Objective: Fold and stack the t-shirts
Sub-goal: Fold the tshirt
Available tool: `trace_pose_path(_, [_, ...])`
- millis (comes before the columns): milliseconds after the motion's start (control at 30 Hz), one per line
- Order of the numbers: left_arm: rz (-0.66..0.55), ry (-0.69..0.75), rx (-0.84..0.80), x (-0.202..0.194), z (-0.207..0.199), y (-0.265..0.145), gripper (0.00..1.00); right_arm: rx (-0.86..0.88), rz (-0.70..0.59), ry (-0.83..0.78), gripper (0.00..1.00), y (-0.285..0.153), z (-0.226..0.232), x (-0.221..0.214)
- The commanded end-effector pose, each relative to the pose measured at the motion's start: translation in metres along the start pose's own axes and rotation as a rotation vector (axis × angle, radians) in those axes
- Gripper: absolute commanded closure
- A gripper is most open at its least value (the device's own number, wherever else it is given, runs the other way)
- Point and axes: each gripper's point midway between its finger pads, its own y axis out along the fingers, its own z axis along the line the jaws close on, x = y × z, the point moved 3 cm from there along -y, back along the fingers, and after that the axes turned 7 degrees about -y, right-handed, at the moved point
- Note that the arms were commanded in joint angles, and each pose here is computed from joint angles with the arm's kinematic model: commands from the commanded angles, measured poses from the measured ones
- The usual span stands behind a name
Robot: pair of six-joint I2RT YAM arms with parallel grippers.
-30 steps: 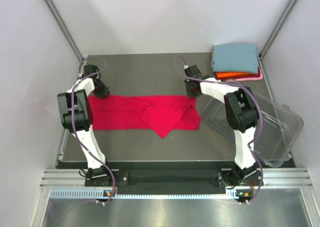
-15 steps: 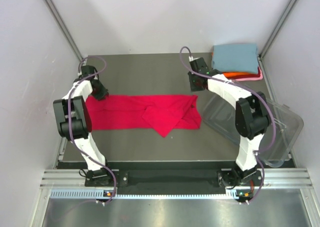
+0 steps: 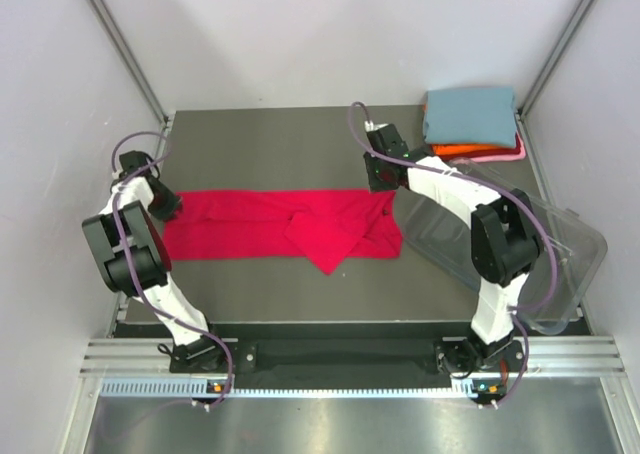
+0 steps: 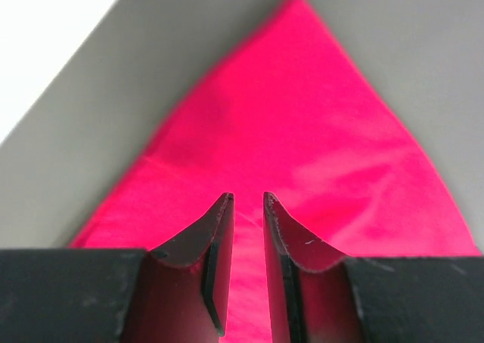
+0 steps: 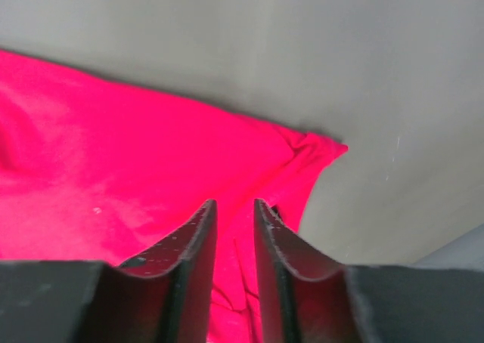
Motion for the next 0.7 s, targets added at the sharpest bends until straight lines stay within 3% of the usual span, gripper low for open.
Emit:
trace_pose_path(0, [-0.015,-0.007,0.023,0.009,0.004,0.004,0.74,-0.065,0.016,0.054,0.72,0.011,-0.014,-0.004])
trace_pose_path(233, [-0.031,-0.015,0.095,0.011,0.021,0.014,0.74,-0.083,0.065,0.297,0.69,0.018,-0.017,-0.017])
trace_pose_path(667, [-0.011,-0.01,0.109,0.007,0.025,0.021,0.76,-0.187,0.083,0.478,0.66,0.028,-0.037,-0.031])
